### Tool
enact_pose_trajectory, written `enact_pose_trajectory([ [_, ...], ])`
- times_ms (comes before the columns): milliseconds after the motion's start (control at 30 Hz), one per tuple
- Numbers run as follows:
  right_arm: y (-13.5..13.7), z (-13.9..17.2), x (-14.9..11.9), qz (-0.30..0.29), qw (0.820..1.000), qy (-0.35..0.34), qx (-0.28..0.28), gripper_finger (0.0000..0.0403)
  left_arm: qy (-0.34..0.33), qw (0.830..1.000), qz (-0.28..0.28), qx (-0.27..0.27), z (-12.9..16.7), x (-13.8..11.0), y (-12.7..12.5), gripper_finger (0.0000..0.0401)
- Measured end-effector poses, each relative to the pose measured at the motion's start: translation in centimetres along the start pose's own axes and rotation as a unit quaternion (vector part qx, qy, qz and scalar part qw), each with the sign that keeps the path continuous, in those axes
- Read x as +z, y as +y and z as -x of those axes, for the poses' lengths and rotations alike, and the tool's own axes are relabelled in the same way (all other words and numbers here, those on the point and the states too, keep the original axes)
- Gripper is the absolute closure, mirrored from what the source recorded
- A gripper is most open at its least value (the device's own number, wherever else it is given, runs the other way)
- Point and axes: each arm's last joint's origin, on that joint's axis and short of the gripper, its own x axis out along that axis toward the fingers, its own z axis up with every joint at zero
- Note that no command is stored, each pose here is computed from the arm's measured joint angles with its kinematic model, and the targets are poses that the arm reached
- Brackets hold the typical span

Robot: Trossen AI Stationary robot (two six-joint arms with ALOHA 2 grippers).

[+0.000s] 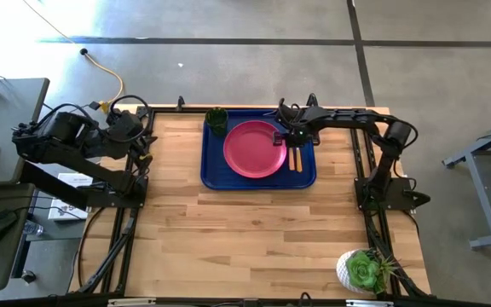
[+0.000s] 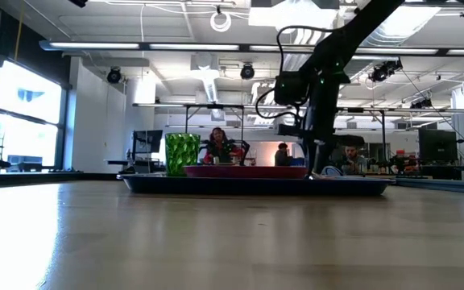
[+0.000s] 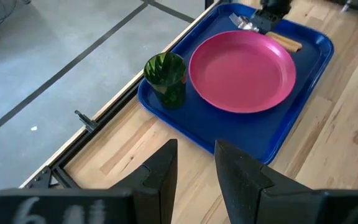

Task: Pick and place plate/cup/fork/spoon on tray
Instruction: Put the orange fork on the blue tray

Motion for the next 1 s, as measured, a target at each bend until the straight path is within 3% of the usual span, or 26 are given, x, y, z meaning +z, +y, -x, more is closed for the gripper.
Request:
enact_pose_trajectory([
  [1000, -0.1, -1.7, 0.3, -0.031, 0.999, 0.014, -0.011, 0.0386, -0.004, 1.0, 0.013, -0.004, 0.0, 0.1, -0.1, 0.0302],
])
